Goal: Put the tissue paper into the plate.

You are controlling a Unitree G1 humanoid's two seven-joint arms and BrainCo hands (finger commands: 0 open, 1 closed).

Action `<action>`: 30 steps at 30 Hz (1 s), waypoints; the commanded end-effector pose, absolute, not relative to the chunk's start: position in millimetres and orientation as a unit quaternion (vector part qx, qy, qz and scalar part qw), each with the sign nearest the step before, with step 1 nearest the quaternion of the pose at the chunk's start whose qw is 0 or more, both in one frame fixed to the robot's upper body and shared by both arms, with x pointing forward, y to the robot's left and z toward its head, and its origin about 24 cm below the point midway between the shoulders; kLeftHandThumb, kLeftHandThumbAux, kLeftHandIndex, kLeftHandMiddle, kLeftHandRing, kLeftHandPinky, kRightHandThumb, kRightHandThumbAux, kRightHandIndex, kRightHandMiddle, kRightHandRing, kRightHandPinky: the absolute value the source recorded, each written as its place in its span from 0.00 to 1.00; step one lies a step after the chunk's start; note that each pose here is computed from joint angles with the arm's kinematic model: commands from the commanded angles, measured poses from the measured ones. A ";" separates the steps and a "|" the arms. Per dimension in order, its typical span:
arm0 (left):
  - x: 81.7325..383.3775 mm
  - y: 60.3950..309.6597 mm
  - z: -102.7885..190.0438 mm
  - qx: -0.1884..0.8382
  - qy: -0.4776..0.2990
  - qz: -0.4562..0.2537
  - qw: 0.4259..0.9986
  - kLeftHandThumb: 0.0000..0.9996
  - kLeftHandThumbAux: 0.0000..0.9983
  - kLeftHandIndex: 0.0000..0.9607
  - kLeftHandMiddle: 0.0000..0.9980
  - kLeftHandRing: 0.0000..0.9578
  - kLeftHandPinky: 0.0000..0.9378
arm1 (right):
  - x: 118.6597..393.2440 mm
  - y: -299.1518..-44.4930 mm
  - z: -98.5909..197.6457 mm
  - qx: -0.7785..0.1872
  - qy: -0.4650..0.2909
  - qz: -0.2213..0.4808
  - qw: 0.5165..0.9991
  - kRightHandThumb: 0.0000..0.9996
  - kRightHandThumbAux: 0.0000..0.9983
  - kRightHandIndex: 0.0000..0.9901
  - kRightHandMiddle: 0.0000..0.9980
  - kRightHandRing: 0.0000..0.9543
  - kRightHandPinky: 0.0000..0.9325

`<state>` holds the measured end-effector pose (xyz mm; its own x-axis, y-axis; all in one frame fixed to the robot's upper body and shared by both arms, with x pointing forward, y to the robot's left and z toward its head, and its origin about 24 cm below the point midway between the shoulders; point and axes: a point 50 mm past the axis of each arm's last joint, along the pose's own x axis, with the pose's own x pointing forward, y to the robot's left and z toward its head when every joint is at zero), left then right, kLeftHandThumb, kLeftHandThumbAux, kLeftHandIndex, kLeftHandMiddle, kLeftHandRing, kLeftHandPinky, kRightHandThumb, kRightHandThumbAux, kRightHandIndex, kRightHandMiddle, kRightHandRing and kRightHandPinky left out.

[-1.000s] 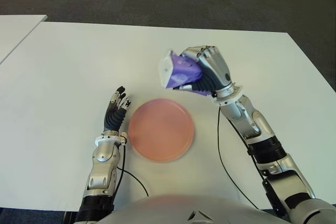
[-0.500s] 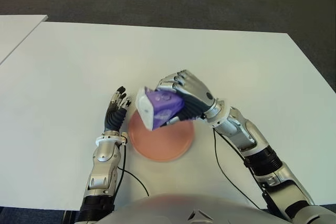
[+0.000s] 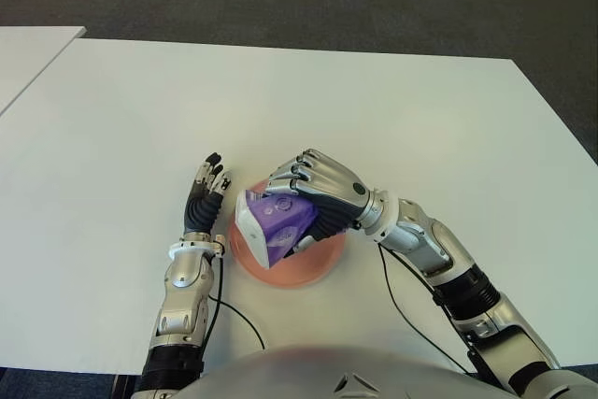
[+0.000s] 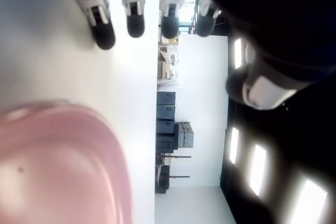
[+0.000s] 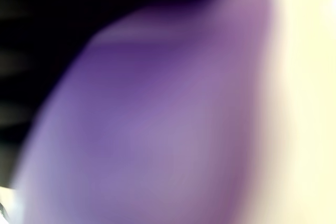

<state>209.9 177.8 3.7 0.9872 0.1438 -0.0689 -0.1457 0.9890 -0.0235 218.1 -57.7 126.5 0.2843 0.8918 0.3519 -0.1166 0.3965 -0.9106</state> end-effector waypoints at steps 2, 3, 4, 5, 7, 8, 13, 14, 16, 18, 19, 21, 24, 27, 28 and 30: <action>206.9 176.5 -5.9 -0.028 0.062 0.070 0.995 0.00 0.51 0.00 0.00 0.00 0.00 | 216.5 -54.0 118.8 -0.424 -0.458 0.383 0.681 0.74 0.71 0.44 0.83 0.87 0.90; 207.0 176.7 -5.9 -0.029 0.062 0.070 0.995 0.00 0.51 0.00 0.00 0.00 0.00 | 216.7 -53.6 118.3 -0.426 -0.456 0.384 0.681 0.74 0.71 0.44 0.83 0.87 0.90; 207.1 176.9 -5.8 -0.029 0.062 0.069 0.995 0.00 0.51 0.00 0.00 0.00 0.00 | 216.9 -53.2 118.0 -0.427 -0.455 0.385 0.680 0.74 0.71 0.44 0.83 0.87 0.90; 207.0 177.0 -5.7 -0.029 0.062 0.069 0.995 0.00 0.51 0.00 0.00 0.00 0.00 | 217.4 -53.1 116.5 -0.429 -0.449 0.386 0.683 0.74 0.71 0.44 0.83 0.87 0.90; 206.8 177.4 -5.4 -0.026 0.061 0.067 0.996 0.00 0.51 0.00 0.00 0.00 0.00 | 219.0 -53.1 112.7 -0.432 -0.432 0.387 0.690 0.74 0.71 0.44 0.82 0.86 0.89; 206.7 177.5 -5.3 -0.025 0.061 0.067 0.996 0.00 0.51 0.00 0.00 0.00 0.00 | 219.4 -53.1 111.8 -0.432 -0.428 0.387 0.692 0.74 0.71 0.44 0.82 0.86 0.88; 206.6 177.7 -5.0 -0.017 0.061 0.064 0.996 0.00 0.49 0.00 0.00 0.00 0.00 | 224.0 -54.0 105.5 -0.444 -0.411 0.386 0.696 0.74 0.71 0.44 0.82 0.85 0.88; 206.4 177.9 -5.0 -0.014 0.061 0.064 0.996 0.00 0.49 0.00 0.00 0.00 0.00 | 226.6 -54.1 103.4 -0.451 -0.406 0.384 0.696 0.74 0.71 0.44 0.82 0.85 0.88; 206.1 178.1 -5.0 -0.010 0.060 0.064 0.996 0.00 0.49 0.00 0.00 0.00 0.00 | 230.8 -54.3 100.5 -0.460 -0.398 0.380 0.697 0.74 0.71 0.44 0.81 0.85 0.87; 205.7 178.4 -5.0 -0.006 0.060 0.063 0.996 0.00 0.49 0.00 0.00 0.00 0.00 | 236.7 -54.2 96.0 -0.468 -0.387 0.375 0.700 0.74 0.71 0.44 0.81 0.85 0.87; 205.6 178.5 -5.0 -0.004 0.059 0.062 0.996 0.00 0.49 0.00 0.00 0.00 0.00 | 239.7 -54.2 93.6 -0.471 -0.382 0.373 0.702 0.74 0.71 0.45 0.81 0.85 0.87; 205.3 178.6 -5.0 -0.002 0.059 0.060 0.996 0.00 0.49 0.00 0.00 0.00 0.00 | 244.8 -53.9 88.8 -0.474 -0.374 0.369 0.707 0.74 0.71 0.45 0.81 0.85 0.88; 205.0 178.6 -5.0 -0.002 0.058 0.058 0.997 0.00 0.49 0.00 0.00 0.00 0.00 | 246.7 -53.5 87.2 -0.473 -0.371 0.363 0.712 0.74 0.71 0.45 0.81 0.85 0.88; 204.7 178.6 -5.0 -0.002 0.057 0.056 0.997 0.00 0.50 0.00 0.00 0.00 0.00 | 247.7 -53.2 86.4 -0.471 -0.367 0.360 0.717 0.75 0.71 0.45 0.82 0.85 0.88; 204.6 178.5 -4.7 -0.001 0.057 0.056 0.997 0.00 0.50 0.00 0.00 0.00 0.00 | 248.6 -53.2 85.9 -0.471 -0.364 0.359 0.719 0.75 0.71 0.45 0.82 0.85 0.88; 204.4 178.5 -4.4 -0.001 0.057 0.055 0.997 0.00 0.50 0.00 0.00 0.00 0.00 | 249.9 -53.1 85.1 -0.470 -0.360 0.356 0.723 0.75 0.71 0.45 0.81 0.85 0.88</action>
<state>210.5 178.9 4.3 0.9902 0.1237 -0.0642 -0.1244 0.9922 -0.0066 246.1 -54.5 86.0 0.4673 0.8640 0.1872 -0.1775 0.2991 -0.9376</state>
